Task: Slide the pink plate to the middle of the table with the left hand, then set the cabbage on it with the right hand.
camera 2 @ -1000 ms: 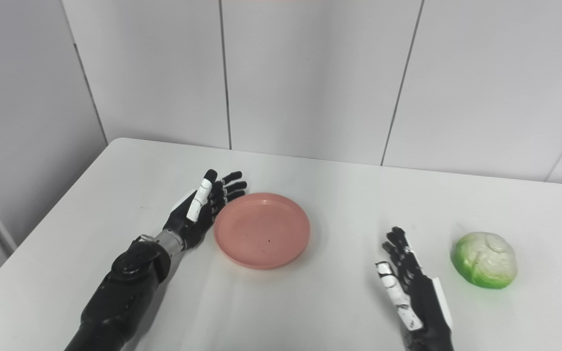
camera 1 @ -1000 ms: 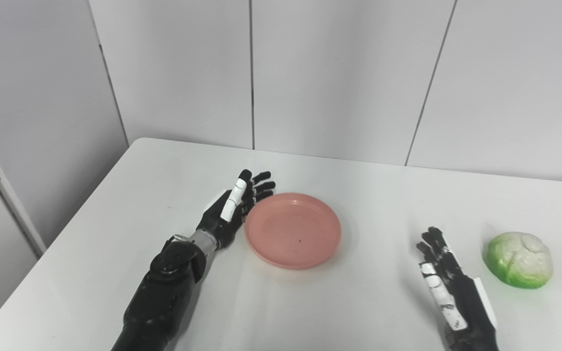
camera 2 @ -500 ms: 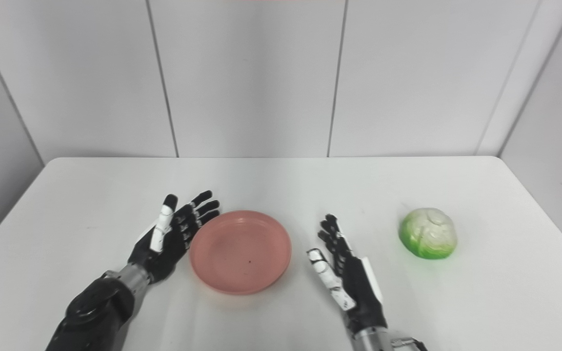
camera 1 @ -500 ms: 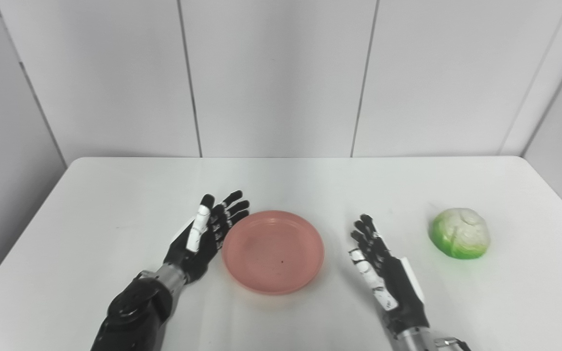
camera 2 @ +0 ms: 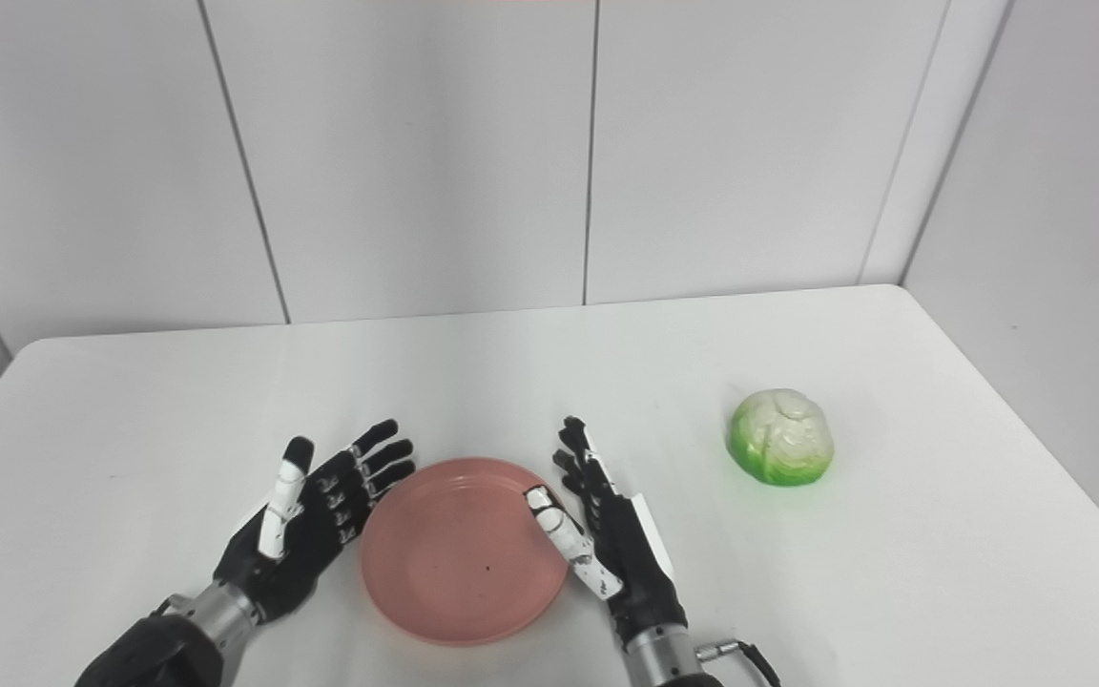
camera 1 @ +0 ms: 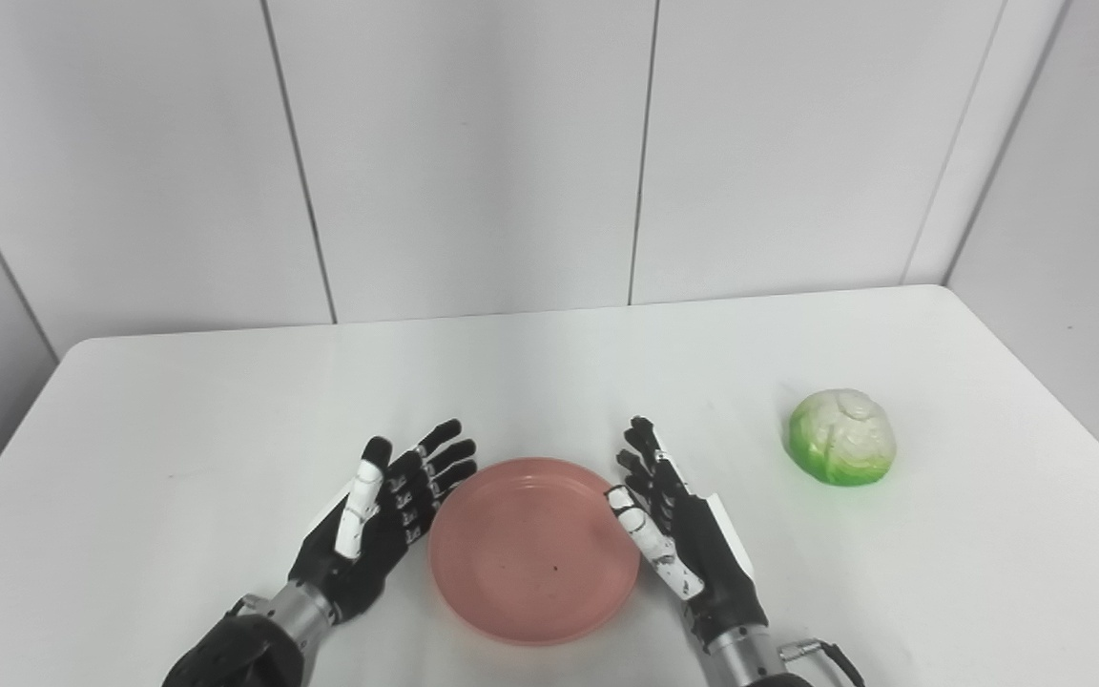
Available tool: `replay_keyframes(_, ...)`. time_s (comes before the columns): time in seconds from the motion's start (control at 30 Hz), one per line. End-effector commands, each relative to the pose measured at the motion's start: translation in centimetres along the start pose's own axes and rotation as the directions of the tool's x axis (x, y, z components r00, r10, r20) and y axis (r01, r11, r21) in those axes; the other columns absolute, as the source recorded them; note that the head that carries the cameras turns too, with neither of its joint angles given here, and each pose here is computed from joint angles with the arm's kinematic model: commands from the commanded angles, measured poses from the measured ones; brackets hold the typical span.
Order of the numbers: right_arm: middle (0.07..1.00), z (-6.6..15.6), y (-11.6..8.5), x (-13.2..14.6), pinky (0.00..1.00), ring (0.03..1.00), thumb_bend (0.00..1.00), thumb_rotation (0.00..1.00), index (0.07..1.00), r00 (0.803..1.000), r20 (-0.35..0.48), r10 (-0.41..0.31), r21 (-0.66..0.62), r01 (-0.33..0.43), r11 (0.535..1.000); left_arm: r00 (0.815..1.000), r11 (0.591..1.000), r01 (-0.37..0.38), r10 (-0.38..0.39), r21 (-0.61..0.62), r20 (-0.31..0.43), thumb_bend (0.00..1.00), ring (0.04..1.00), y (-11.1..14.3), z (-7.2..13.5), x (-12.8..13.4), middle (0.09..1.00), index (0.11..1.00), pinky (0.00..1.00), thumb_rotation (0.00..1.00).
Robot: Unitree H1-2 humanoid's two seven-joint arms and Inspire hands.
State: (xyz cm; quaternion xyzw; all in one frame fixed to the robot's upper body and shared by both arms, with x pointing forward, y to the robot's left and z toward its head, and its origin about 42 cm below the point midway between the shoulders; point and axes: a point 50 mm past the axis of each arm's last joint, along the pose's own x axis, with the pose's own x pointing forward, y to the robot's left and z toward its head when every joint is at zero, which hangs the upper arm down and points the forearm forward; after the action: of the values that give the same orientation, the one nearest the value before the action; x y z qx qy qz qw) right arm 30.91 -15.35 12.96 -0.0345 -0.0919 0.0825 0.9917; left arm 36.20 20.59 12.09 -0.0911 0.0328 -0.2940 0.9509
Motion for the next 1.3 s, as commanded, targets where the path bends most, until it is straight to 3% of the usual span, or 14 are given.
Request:
replay_keyframes(0.0,0.968,0.9,0.7,1.1,0.95,0.938,0.61,0.79,0.983,1.0,0.03,0.004,0.011,-0.004,1.0,1.0,1.0,0.019,-0.019,-0.001,0.008,0.89,0.933,-0.6,0.0,-0.1,0.922,0.909,0.94,1.0)
replay_keyframes(0.13,0.969,0.8,0.6,1.2,0.94,0.937,0.61,0.79,0.982,0.999,0.034,-0.001,0.008,0.001,1.0,1.0,1.0,0.006,-0.006,0.006,0.011,0.89,0.938,-1.1,-0.1,-0.6,0.933,0.924,0.95,1.0)
replay_keyframes(0.33,0.974,1.2,0.3,1.4,0.94,0.938,0.61,0.79,0.985,0.999,0.04,-0.007,0.011,0.006,1.0,0.994,0.996,-0.09,0.089,0.013,0.064,0.88,0.948,-2.2,-0.6,-1.3,0.943,0.933,0.96,0.99)
replay_keyframes(0.63,0.972,1.5,-0.3,1.1,0.96,0.942,0.64,0.78,0.982,1.0,0.03,-0.009,0.026,0.008,1.0,0.958,0.972,-0.235,0.23,0.011,0.17,0.84,1.0,-5.1,-1.3,-2.4,0.998,0.998,1.0,0.98)
replay_keyframes(0.9,0.978,1.6,-1.2,1.1,0.99,0.948,0.64,0.82,0.992,0.999,0.037,-0.003,0.025,0.002,1.0,0.933,0.953,-0.301,0.285,0.041,0.22,0.79,1.0,-7.1,-1.4,-2.0,1.0,1.0,1.0,0.99)
replay_keyframes(1.1,0.952,2.4,-3.1,1.9,0.97,0.944,0.65,0.8,0.955,0.995,0.055,-0.087,0.0,0.087,0.996,0.907,0.934,-0.351,0.324,0.06,0.268,0.69,1.0,-8.2,-1.5,-1.4,1.0,1.0,1.0,1.0)
replay_keyframes(1.27,0.955,3.5,-5.9,3.0,0.99,0.965,0.67,0.78,0.971,0.99,0.113,-0.079,-0.031,0.083,0.996,0.894,0.925,-0.376,0.349,0.048,0.281,0.65,1.0,-9.0,-1.4,-0.8,1.0,1.0,1.0,0.99)
